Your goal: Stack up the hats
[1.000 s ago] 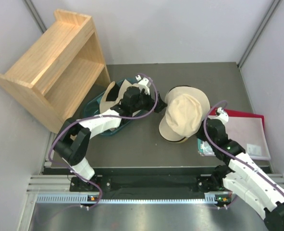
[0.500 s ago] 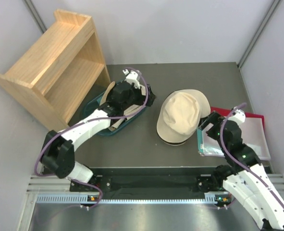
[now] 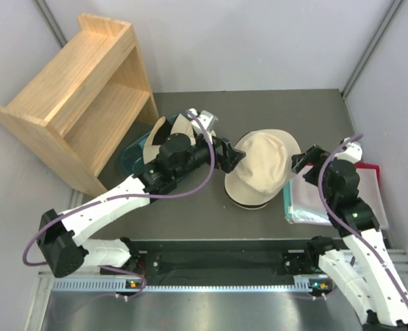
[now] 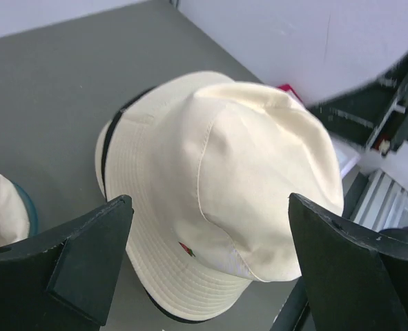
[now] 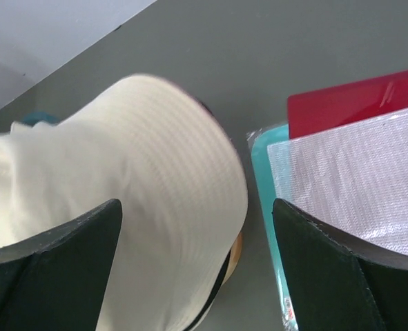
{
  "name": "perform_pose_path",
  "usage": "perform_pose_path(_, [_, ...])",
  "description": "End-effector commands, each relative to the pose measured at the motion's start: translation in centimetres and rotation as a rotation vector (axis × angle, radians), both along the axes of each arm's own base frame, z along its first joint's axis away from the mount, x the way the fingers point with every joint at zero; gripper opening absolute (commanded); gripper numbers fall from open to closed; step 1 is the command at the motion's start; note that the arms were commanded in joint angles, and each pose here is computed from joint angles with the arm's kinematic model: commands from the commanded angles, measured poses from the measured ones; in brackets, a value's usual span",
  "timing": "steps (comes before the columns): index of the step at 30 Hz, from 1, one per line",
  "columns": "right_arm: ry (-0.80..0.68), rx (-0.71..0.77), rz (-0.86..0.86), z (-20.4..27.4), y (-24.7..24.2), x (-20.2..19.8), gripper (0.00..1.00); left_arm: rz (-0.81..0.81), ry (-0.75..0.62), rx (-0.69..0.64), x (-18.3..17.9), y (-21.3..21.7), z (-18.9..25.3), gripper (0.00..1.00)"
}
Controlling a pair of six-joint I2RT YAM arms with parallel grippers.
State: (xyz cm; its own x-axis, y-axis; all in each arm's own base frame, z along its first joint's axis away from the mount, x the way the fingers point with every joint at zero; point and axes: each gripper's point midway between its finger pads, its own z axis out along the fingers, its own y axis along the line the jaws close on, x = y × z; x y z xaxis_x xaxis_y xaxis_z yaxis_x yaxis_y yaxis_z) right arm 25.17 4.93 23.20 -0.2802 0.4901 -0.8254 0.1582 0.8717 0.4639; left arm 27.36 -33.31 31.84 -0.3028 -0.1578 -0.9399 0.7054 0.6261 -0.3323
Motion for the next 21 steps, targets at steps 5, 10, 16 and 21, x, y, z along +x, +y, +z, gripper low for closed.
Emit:
perform_pose_path(5, [-0.140, 0.134, 0.231, 1.8, -1.8, 3.1, 0.84, -0.060, 0.014, 0.004, 0.0, -2.2, -1.2, 0.98])
perform_pose_path(10, [-0.176, 0.167, 0.286, 0.4, -2.4, 3.0, 0.81, -0.052, 0.002, -0.008, 0.1, -2.0, -1.5, 0.99])
perform_pose_path(16, [-0.170, 0.223, 0.370, -2.1, -1.4, 3.5, 0.77, -0.075, 0.004, -0.015, 0.4, -3.0, -1.3, 0.99])
perform_pose_path(21, [-0.203, 0.199, 0.397, -2.4, -1.6, 4.3, 0.76, -0.083, 0.017, -0.013, 0.9, -3.8, -1.9, 0.99])
